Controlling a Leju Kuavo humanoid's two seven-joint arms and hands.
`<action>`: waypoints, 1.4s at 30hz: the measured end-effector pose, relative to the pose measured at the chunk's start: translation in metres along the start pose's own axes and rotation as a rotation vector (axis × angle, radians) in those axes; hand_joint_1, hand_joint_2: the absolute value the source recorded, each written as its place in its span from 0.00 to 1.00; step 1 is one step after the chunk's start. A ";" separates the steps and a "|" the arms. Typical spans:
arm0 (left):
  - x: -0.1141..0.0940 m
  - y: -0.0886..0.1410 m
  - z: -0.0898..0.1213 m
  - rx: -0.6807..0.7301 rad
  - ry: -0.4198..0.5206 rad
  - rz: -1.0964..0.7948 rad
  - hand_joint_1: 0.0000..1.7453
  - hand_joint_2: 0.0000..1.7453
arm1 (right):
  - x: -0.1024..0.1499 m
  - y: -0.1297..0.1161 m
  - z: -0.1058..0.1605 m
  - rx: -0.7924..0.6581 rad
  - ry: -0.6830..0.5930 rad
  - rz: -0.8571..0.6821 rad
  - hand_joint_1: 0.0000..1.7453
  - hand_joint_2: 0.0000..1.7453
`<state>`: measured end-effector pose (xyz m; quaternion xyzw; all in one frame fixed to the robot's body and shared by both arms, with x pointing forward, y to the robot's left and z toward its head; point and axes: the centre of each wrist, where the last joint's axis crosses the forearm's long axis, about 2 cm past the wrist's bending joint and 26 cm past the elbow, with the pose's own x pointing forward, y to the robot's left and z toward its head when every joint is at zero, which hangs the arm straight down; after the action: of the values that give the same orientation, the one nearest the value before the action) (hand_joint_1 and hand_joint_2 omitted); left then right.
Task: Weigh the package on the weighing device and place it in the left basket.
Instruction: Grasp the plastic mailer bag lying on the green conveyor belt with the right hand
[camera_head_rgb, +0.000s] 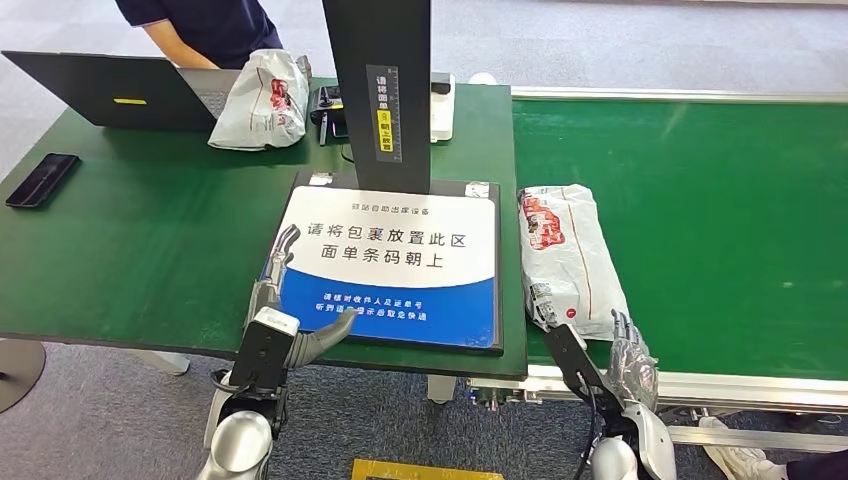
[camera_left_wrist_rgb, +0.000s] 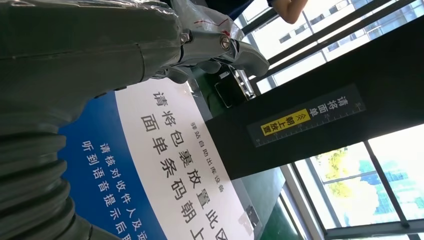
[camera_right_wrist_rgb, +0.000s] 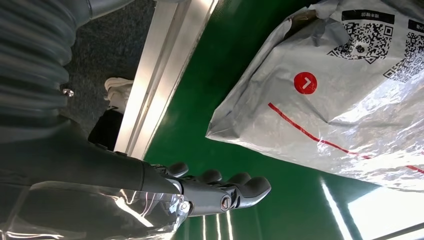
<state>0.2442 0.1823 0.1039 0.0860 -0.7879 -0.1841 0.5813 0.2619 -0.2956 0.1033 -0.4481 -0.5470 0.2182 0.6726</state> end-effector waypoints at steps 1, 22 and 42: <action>0.000 0.000 0.000 0.000 0.000 0.000 0.00 1.00 | 0.000 0.000 0.000 0.001 0.000 0.000 0.00 1.00; 0.006 -0.007 -0.003 -0.016 -0.017 0.014 0.00 1.00 | -0.013 0.000 0.011 0.045 0.011 0.039 0.00 1.00; 0.006 -0.015 -0.015 -0.021 -0.037 0.051 0.00 1.00 | -0.060 -0.014 -0.012 0.040 0.093 0.167 0.00 1.00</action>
<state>0.2554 0.1639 0.1070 0.0565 -0.7985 -0.1791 0.5720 0.2522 -0.3541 0.0826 -0.4884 -0.4715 0.2632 0.6854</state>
